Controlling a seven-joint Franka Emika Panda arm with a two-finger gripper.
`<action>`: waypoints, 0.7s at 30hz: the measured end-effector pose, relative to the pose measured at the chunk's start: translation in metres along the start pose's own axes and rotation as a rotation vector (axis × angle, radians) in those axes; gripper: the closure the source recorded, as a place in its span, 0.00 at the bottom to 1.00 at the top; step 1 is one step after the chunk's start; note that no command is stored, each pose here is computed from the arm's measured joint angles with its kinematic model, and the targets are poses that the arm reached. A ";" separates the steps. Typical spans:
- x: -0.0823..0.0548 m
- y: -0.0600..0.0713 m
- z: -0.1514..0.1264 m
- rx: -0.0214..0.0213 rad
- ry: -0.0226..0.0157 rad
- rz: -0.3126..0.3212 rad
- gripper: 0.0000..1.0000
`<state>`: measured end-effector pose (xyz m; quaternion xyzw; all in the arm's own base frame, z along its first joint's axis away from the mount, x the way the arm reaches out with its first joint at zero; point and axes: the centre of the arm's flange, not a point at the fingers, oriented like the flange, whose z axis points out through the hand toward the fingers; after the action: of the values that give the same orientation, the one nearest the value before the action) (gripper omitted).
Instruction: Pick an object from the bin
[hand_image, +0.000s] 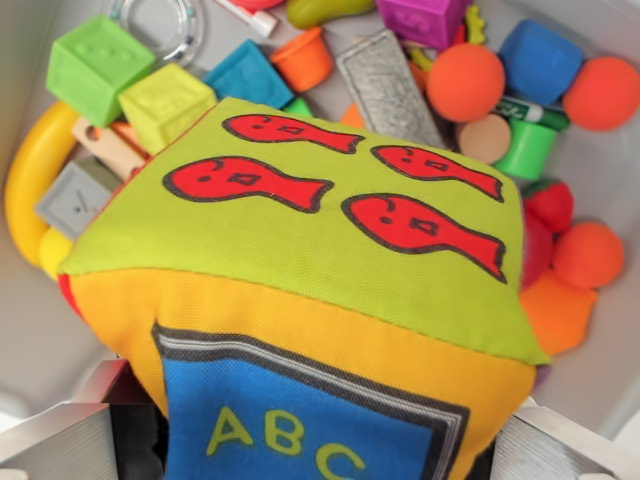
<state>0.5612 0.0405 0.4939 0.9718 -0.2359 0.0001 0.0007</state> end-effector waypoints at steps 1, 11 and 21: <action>0.000 0.000 -0.002 0.0000 0.0000 0.000 1.00; 0.000 0.000 -0.008 -0.0002 -0.0002 0.000 1.00; 0.000 0.000 -0.008 -0.0010 -0.0016 0.000 1.00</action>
<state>0.5616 0.0405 0.5014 0.9718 -0.2358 -0.0008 0.0010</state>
